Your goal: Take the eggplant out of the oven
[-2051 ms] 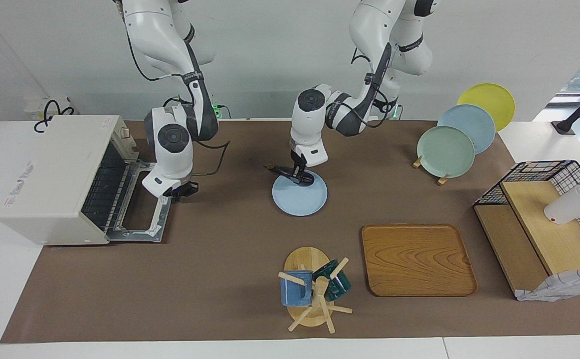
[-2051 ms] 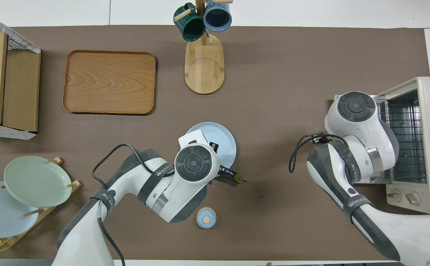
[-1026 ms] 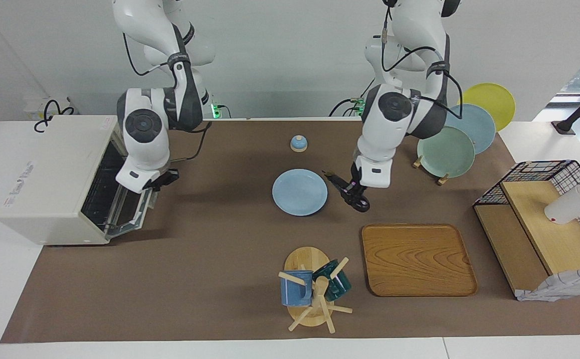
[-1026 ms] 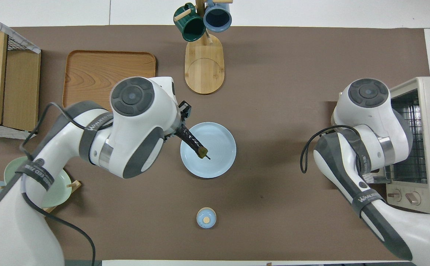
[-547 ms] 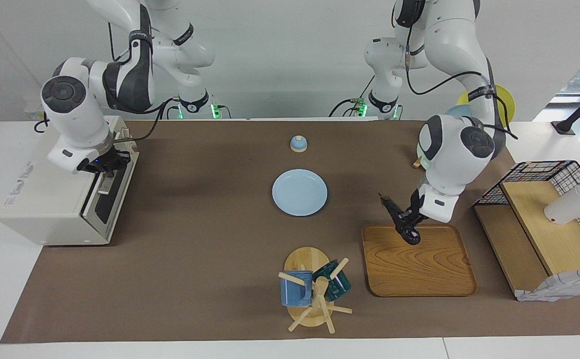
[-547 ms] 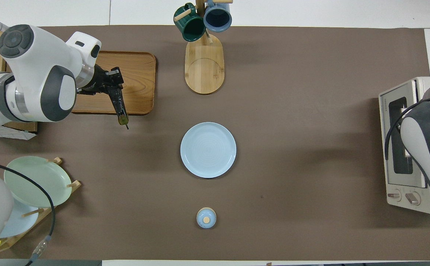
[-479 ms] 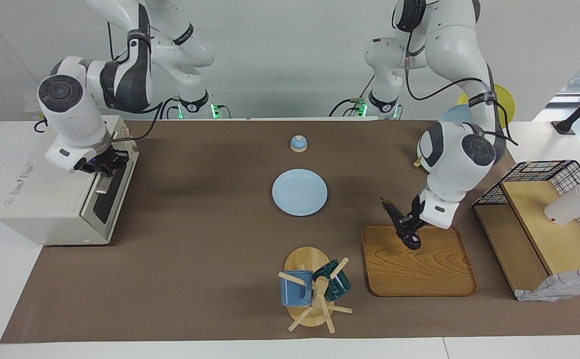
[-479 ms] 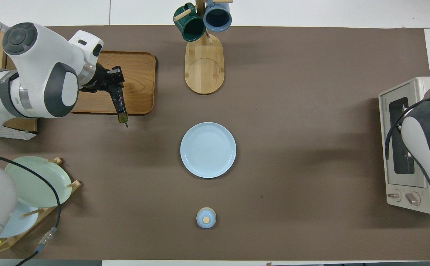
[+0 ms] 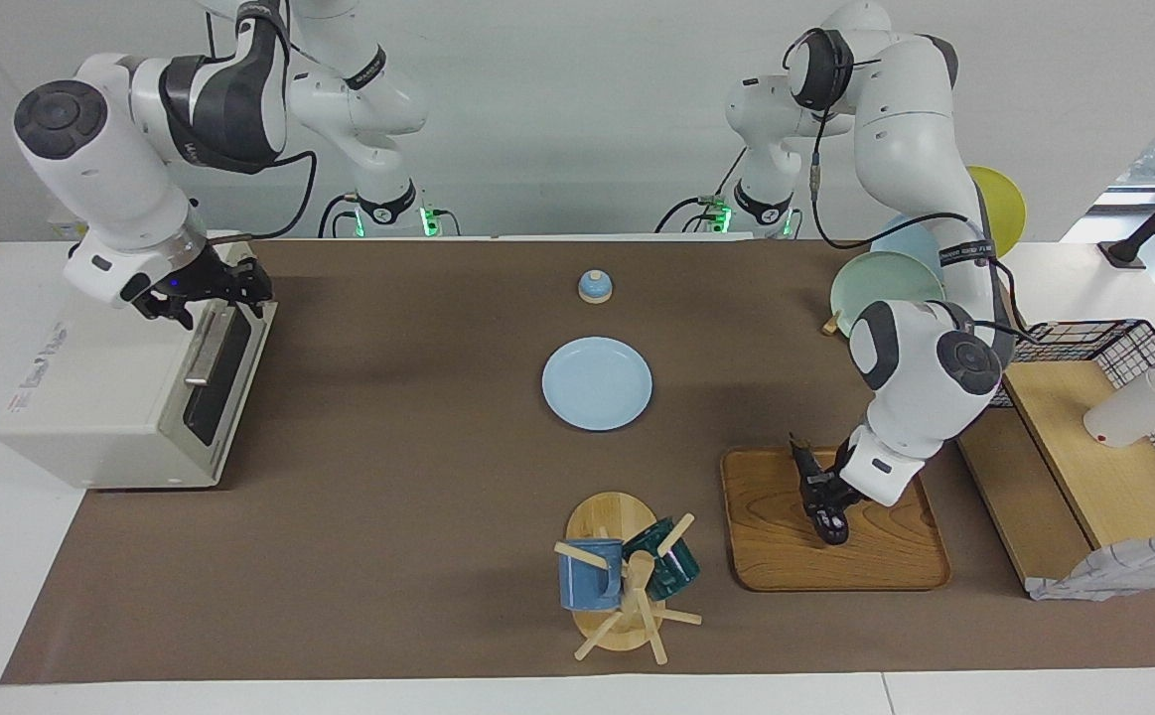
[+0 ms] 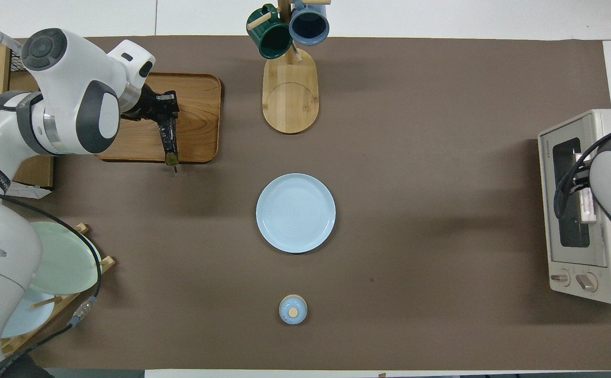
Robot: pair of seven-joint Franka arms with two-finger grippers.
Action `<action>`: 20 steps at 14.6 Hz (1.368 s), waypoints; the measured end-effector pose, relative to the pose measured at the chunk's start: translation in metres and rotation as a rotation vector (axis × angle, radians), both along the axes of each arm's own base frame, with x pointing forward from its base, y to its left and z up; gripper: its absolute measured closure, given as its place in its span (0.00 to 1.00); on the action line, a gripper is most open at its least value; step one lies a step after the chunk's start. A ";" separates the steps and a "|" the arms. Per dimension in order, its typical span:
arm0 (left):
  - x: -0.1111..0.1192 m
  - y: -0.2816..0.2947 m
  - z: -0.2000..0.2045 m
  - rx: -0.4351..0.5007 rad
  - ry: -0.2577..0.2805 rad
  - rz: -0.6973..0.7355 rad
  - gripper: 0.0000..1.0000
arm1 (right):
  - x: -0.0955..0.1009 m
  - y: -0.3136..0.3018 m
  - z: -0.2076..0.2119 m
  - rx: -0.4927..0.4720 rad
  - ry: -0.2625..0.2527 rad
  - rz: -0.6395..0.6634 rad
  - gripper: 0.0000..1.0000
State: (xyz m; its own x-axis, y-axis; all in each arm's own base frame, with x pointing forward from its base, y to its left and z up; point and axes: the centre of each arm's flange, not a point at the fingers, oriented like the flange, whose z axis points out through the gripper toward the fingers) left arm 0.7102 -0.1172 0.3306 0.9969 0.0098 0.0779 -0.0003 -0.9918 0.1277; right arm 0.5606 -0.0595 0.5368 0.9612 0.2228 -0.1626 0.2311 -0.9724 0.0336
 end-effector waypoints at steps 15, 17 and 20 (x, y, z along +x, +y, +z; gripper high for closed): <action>-0.003 0.013 0.036 0.005 -0.014 -0.052 0.00 | -0.028 0.017 0.049 -0.001 -0.046 -0.035 0.00; -0.014 0.023 0.081 0.006 0.005 -0.035 0.00 | -0.029 0.012 0.050 0.001 -0.047 -0.048 0.00; -0.040 0.038 0.157 0.034 0.009 -0.028 0.00 | -0.029 0.012 0.051 0.002 -0.050 -0.054 0.00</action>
State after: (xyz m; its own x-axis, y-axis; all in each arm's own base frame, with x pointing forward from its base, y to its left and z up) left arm 0.6697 -0.0797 0.4873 0.9975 -0.0202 0.0683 -0.0266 -0.9952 0.0937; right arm 0.5317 -0.0480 0.5880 0.9787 0.1708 -0.1135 0.1765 -0.9834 0.0417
